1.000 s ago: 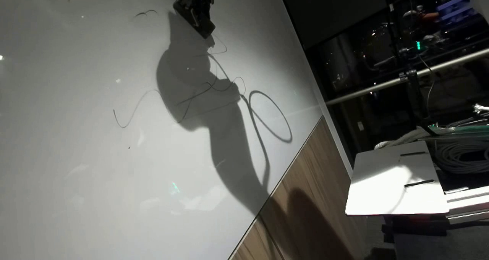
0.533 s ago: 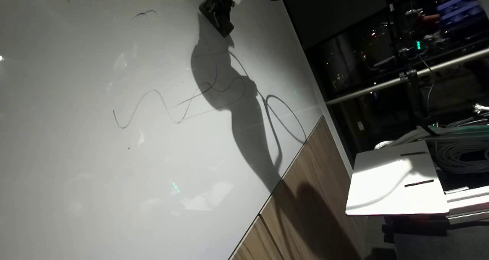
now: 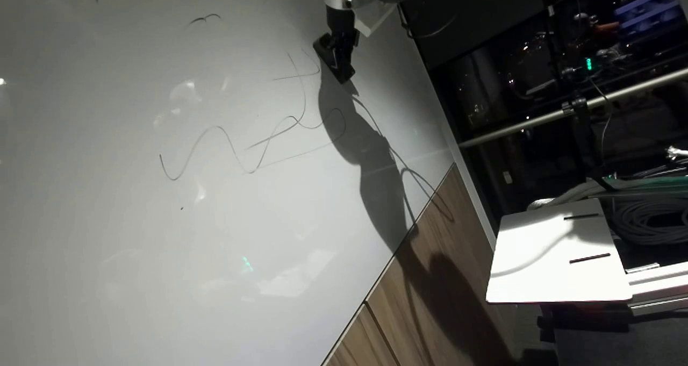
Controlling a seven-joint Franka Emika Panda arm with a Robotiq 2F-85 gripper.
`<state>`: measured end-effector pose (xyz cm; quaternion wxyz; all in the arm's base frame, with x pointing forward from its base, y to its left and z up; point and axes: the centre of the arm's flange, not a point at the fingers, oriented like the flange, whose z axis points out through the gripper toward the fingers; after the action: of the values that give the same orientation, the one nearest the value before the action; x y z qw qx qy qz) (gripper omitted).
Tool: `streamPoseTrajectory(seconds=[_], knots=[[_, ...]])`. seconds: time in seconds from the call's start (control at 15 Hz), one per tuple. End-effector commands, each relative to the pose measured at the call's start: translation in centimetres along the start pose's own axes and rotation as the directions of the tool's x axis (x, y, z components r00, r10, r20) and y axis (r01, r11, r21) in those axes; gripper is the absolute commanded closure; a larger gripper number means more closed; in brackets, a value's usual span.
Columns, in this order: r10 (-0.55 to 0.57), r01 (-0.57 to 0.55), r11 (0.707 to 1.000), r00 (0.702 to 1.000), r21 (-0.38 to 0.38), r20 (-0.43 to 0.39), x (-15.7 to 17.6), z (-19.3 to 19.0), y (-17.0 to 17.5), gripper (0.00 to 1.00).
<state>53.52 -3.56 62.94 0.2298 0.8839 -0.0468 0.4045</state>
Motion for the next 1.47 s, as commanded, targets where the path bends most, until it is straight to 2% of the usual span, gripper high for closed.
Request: streamPoseTrajectory(seconds=[0.0, 0.2, 0.4, 0.73, 1.2, 1.4], knots=[[0.000, -0.001, 0.998, 1.000, 0.060, 0.017, -2.5, 2.6, 3.6, 0.70], [0.004, -0.004, 0.996, 1.000, 0.093, 0.000, -1.6, 1.9, 3.5, 0.70], [-0.014, 0.020, 0.989, 0.999, 0.144, -0.041, 1.4, -0.9, 0.3, 0.70], [-0.067, 0.082, 0.972, 0.995, 0.218, -0.078, 4.3, -4.6, -6.8, 0.70], [-0.178, 0.189, 0.936, 0.982, 0.297, -0.065, 4.9, -5.7, -19.5, 0.70], [-0.224, 0.234, 0.921, 0.972, 0.311, -0.070, 5.0, -7.5, -24.8, 0.70]])
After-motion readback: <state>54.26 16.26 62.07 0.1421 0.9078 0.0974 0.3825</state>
